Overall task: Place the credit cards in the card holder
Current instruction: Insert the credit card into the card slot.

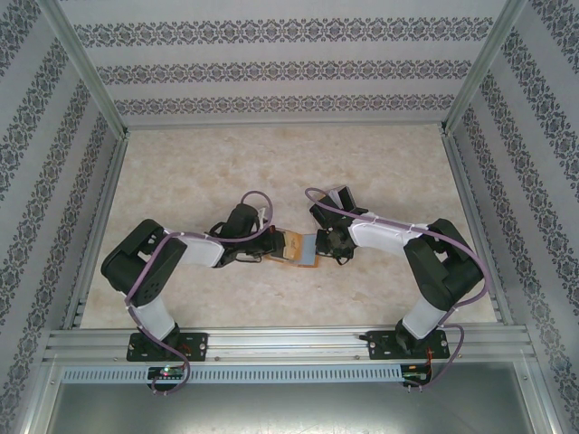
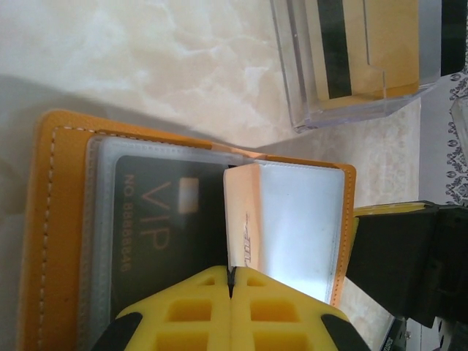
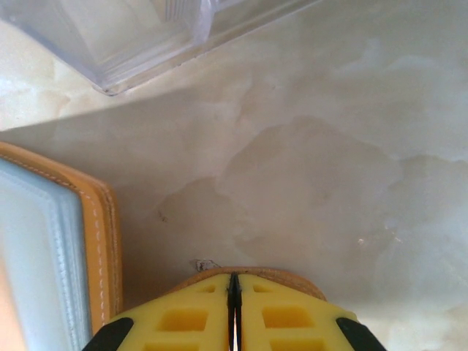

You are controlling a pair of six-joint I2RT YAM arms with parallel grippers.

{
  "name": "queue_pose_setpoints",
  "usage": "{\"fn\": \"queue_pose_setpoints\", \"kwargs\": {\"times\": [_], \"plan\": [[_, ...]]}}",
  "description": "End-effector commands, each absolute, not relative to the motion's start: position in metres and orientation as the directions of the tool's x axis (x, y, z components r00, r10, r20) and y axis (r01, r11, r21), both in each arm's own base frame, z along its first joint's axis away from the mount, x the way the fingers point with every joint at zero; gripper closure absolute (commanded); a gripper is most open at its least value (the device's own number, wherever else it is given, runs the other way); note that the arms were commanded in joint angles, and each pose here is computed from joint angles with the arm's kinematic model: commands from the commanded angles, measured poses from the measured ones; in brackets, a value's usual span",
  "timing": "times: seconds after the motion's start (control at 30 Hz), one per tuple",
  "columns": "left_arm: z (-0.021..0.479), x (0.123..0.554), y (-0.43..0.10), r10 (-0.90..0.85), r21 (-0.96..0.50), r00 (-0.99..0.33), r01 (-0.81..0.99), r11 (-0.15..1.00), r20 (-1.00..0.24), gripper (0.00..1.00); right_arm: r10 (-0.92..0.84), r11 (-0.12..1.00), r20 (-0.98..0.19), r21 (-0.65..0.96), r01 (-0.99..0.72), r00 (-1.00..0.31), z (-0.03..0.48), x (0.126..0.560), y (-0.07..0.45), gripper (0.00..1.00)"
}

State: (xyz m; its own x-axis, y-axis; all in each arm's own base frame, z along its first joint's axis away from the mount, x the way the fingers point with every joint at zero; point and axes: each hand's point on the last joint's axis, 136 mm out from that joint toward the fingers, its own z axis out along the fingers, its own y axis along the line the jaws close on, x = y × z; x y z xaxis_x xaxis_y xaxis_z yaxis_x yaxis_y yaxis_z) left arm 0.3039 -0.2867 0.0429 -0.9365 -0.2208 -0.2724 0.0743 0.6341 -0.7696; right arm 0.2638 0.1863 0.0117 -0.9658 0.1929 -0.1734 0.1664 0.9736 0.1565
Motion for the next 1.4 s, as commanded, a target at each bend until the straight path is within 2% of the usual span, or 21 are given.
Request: {"fn": "queue_pose_setpoints", "kwargs": {"times": [0.0, 0.57, 1.1, 1.37], "plan": [[0.031, 0.289, -0.296, -0.146, -0.74, -0.958, 0.09, 0.666, -0.247, 1.0, 0.191, 0.974, -0.123, 0.146, 0.173, -0.974, -0.009, 0.257, 0.189, 0.89], [0.026, 0.277, -0.277, -0.098, -0.673, -0.97, 0.079, 0.736, -0.221, 1.0, 0.185, 0.976, -0.124, 0.141, 0.167, -0.975, -0.01, 0.26, 0.19, 0.89], [0.021, 0.285, -0.303, -0.019, -0.71, -0.984, 0.116, 0.694, -0.179, 1.0, 0.153, 0.977, -0.123, 0.17, 0.131, -0.981, -0.01, 0.267, 0.205, 0.89], [0.018, 0.284, -0.313, 0.009, -0.712, -0.987, 0.124, 0.691, -0.163, 0.96, 0.148, 0.973, -0.12, 0.197, 0.123, -0.982, -0.009, 0.267, 0.213, 0.89]]}}
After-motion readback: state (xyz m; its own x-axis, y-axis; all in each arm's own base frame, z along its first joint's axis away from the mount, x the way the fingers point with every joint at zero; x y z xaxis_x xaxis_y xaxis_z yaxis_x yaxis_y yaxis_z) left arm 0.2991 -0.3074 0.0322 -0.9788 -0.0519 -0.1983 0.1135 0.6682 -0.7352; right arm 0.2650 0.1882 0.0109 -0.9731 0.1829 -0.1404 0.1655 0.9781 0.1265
